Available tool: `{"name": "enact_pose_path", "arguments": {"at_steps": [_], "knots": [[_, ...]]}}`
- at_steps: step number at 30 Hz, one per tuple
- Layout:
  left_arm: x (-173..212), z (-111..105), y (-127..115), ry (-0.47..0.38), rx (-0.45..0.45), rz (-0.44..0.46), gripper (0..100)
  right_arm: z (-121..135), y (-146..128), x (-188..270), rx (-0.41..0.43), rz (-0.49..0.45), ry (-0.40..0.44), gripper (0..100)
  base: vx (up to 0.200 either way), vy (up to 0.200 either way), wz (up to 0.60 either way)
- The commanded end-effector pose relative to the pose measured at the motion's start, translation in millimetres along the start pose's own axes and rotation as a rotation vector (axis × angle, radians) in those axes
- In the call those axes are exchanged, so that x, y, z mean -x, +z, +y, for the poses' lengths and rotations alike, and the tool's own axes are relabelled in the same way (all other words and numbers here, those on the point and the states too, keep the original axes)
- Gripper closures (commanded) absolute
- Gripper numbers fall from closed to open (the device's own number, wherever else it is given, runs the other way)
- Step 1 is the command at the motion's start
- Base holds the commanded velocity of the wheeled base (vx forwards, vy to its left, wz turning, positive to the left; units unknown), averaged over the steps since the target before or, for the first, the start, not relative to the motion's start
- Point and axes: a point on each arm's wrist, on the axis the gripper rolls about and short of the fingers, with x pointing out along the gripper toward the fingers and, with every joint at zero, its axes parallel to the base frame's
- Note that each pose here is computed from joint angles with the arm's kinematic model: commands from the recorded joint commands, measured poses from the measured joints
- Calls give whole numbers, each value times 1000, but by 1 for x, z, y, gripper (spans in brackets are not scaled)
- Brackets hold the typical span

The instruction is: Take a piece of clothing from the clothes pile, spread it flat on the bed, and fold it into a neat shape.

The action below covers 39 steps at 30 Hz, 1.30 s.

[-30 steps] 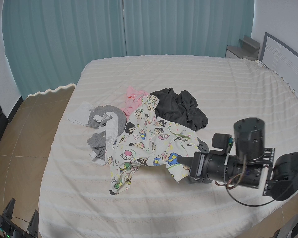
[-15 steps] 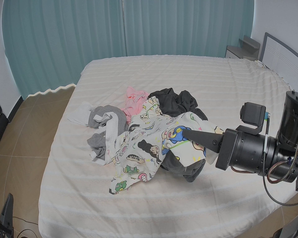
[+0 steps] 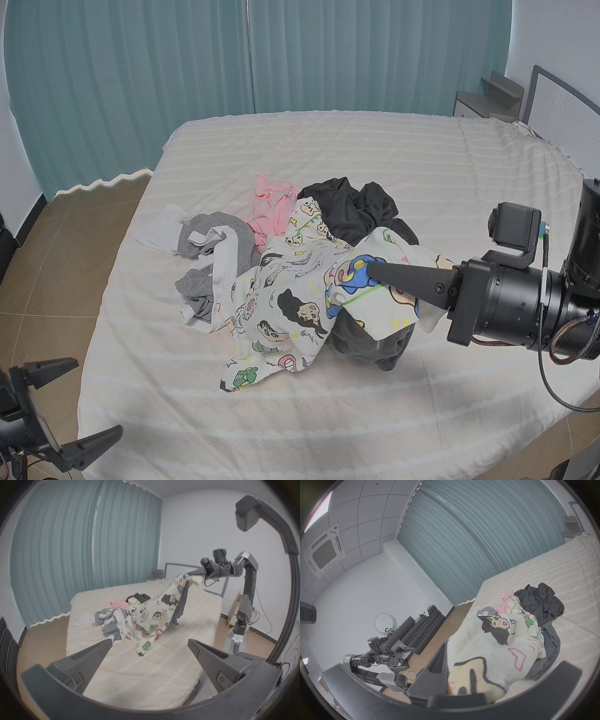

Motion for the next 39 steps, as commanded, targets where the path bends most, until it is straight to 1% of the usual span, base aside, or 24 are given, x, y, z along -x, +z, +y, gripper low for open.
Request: {"name": "enact_pose_path", "arguments": {"at_steps": [1,2,3,5,7,8,11,13,14,16,19,21,23,27,29,30,31,33,36,37,38,39], "knots": [[-106,17,-10,-271,-27,287,0,6,14,-21,6,-14,61,100,0,0,0],[-119,17,-13,-293,-30,298,0,8,16,-24,7,-20,69,100,0,0,0],[-124,17,-14,-298,-31,303,0,9,17,-26,7,-22,73,100,0,0,0],[-152,15,-23,-329,-42,321,0,15,22,-32,10,-35,93,100,0,0,0],[-171,14,-31,-326,-53,327,0,16,22,-35,9,-34,96,100,0,0,0],[-173,14,-32,-323,-54,330,0,17,22,-35,11,-34,98,100,0,0,0],[-202,6,-51,-313,-80,372,0,19,23,-40,5,-35,107,100,0,0,0],[-210,5,-55,-306,-89,369,0,20,24,-43,4,-39,109,100,0,0,0],[-222,2,-61,-296,-105,347,0,21,26,-48,4,-49,113,100,0,0,0],[-232,-3,-66,-286,-123,320,0,22,28,-50,0,-65,120,100,0,0,0],[-244,-14,-72,-269,-120,308,0,22,29,-49,-5,-85,131,100,0,0,0],[-252,-21,-79,-246,-113,313,0,23,29,-49,-5,-88,132,100,0,0,0],[-258,-24,-82,-224,-116,298,0,23,29,-48,-8,-88,132,100,0,0,0],[-276,-26,-90,-113,-139,191,0,23,30,-45,-17,-92,134,100,0,0,0],[-281,-25,-97,-63,-140,167,0,23,31,-45,-20,-93,134,100,0,0,0],[-281,-25,-97,-60,-140,165,0,23,31,-45,-20,-95,132,100,0,0,0],[-284,-25,-105,-39,-143,166,0,23,32,-44,-19,-98,132,100,0,0,0],[-288,-25,-111,-31,-145,184,0,22,31,-44,-20,-97,131,100,0,0,0],[-296,-23,-113,6,-148,177,0,21,29,-44,-20,-89,127,100,0,0,0],[-296,-23,-113,6,-148,177,0,21,29,-44,-20,-89,127,100,0,0,0],[-303,-21,-107,52,-146,145,0,21,29,-43,-22,-87,126,100,0,0,0],[-307,-19,-104,76,-145,128,0,21,29,-43,-22,-87,126,100,0,0,0]]}}
